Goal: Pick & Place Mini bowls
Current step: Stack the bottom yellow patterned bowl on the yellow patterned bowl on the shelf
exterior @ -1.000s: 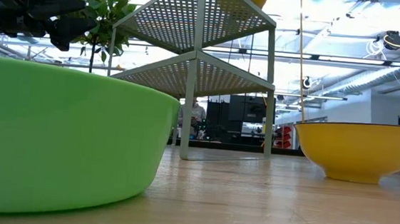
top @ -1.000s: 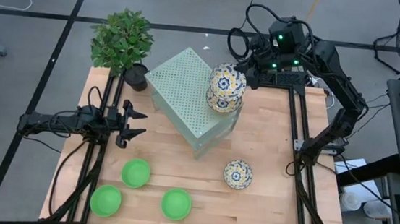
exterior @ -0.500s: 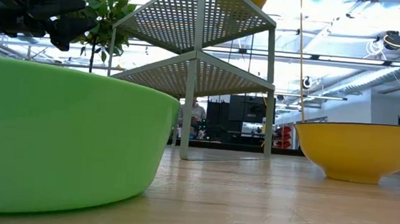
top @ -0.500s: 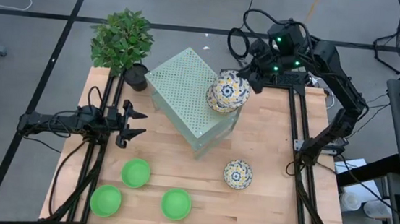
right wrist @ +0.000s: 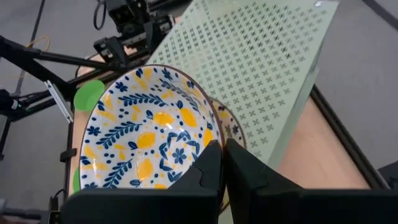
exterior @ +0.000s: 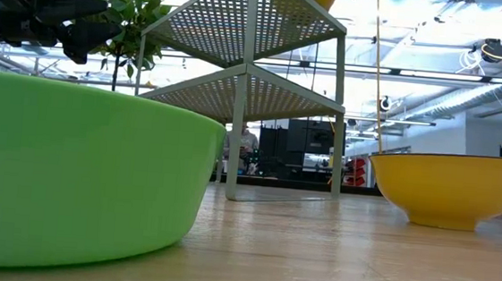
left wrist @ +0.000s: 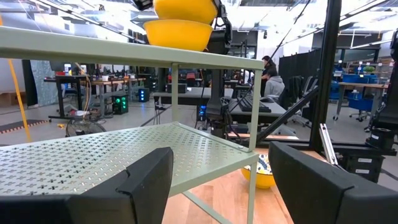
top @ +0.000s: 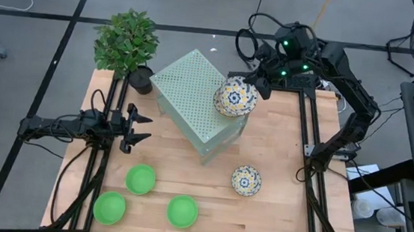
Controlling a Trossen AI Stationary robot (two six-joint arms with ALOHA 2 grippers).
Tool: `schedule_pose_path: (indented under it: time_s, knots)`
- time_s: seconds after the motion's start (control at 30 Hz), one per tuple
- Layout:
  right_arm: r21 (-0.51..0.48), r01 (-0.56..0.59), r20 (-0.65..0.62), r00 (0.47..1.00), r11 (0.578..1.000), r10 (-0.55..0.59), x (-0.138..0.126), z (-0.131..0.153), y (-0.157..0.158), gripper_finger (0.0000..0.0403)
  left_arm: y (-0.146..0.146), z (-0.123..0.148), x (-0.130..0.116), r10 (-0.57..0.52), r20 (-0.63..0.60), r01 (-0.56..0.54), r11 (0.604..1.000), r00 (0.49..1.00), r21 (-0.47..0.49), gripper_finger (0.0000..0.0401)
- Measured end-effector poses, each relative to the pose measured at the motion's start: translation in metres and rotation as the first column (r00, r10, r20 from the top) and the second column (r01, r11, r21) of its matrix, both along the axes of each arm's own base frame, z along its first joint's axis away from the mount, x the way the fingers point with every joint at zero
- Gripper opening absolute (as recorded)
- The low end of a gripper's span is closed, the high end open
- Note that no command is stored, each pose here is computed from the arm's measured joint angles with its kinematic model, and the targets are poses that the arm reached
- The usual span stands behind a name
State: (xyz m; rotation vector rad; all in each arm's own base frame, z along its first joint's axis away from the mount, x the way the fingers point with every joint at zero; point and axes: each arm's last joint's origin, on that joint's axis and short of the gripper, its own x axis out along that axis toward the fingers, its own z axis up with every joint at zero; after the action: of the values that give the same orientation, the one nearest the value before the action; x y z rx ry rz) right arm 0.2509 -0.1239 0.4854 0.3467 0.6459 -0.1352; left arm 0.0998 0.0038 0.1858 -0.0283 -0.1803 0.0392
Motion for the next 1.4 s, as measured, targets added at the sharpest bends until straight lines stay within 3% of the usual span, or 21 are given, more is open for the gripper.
schedule_pose_path:
  time_s: [0.37,1.4]
  knots:
    - [0.010,-0.004,-0.027,1.000,1.000,0.004,0.011,-0.017,-0.006,0.0000,0.000,0.000,0.000,0.000,0.000,0.000,1.000,1.000,0.000,0.0269]
    - [0.023,-0.001,-0.050,0.999,1.000,0.002,0.018,-0.023,-0.008,0.0000,0.000,0.000,0.000,0.000,0.000,0.000,1.000,1.000,0.000,0.0269]
